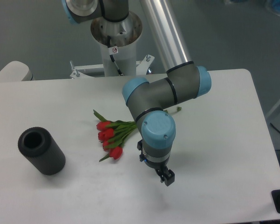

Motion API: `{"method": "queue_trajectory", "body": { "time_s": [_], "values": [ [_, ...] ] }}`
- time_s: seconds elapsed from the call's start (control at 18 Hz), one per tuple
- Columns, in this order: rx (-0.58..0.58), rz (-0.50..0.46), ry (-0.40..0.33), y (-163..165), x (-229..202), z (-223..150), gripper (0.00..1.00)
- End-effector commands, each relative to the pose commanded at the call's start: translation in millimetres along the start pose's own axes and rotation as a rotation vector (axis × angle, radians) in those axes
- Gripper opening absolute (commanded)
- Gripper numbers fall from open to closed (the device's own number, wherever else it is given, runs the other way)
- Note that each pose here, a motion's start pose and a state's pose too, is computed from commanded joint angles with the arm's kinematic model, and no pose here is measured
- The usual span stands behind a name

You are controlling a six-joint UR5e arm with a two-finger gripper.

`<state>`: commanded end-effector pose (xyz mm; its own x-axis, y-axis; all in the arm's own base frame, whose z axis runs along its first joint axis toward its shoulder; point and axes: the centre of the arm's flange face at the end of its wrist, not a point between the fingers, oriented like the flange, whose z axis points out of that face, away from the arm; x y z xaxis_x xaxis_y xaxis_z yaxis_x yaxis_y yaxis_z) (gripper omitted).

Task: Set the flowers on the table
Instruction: 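Lift the open gripper up and away from the tulips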

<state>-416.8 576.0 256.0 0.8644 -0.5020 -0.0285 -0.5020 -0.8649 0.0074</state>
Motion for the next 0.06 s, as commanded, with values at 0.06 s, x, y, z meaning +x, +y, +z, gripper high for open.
{"method": "queue_trajectory", "body": {
  "time_s": [0.06],
  "values": [
    [-0.001,0.002,0.0,-0.8,0.4,0.0,1.0]
  ]
}}
